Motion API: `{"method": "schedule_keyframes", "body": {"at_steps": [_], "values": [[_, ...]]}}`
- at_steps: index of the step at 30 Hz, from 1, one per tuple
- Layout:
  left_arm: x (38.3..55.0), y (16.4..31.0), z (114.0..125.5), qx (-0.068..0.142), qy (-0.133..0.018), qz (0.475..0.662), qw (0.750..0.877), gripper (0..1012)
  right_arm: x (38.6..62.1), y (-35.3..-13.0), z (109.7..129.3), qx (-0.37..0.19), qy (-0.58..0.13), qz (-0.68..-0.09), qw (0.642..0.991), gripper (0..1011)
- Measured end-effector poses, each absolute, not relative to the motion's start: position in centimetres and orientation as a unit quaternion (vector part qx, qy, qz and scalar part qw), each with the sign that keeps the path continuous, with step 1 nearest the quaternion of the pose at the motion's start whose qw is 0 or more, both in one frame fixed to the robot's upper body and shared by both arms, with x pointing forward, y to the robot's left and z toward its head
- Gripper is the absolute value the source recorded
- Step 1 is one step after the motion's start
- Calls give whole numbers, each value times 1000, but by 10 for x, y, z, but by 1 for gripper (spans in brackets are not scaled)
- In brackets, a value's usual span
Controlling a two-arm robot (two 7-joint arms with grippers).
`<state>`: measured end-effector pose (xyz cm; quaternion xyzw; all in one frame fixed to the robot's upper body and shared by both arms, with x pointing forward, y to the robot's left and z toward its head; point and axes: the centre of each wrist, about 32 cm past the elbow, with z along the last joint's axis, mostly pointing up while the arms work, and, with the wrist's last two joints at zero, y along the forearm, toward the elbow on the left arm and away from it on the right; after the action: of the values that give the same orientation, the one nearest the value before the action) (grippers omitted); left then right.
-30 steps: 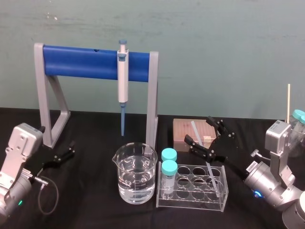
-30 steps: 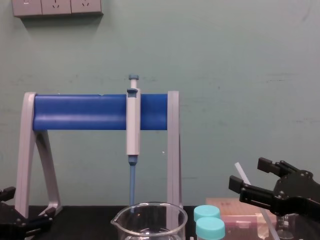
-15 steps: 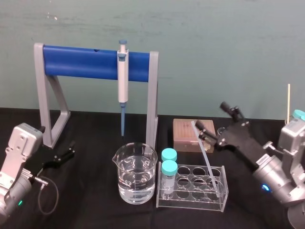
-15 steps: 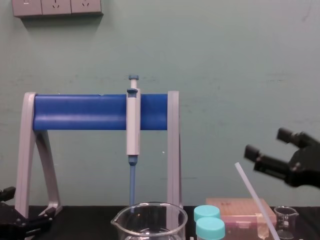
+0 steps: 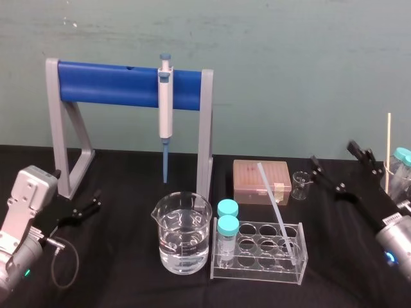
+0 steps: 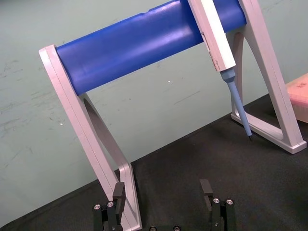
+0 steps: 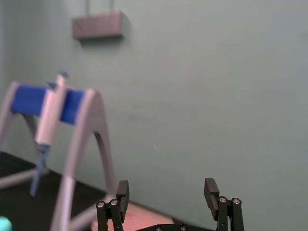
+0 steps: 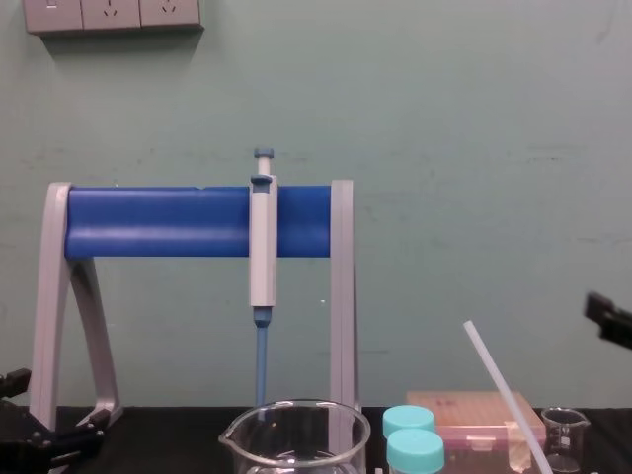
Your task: Pick up the stirring rod with one hand, then place it down.
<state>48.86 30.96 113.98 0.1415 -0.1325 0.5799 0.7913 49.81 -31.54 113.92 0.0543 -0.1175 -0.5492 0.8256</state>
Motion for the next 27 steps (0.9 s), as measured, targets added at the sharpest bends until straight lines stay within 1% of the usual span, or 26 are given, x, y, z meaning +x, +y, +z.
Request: {"method": "schedule_keyframes", "body": {"at_steps": [1,8,12,27], "values": [[489,310,1140,142,-132,580,791,1000,498,-315,1139,54,-118,-549,826,1003],[489,310,1140,141,-132,580,791,1000,491,-326,1129,-2,-45,-581,813,1003],[489,310,1140,141,-132,580,791,1000,491,-328,1127,-19,-20,-583,812,1003],[489,310,1140,141,-132,580,791,1000,491,-327,1128,-13,-28,-583,812,1003]]}}
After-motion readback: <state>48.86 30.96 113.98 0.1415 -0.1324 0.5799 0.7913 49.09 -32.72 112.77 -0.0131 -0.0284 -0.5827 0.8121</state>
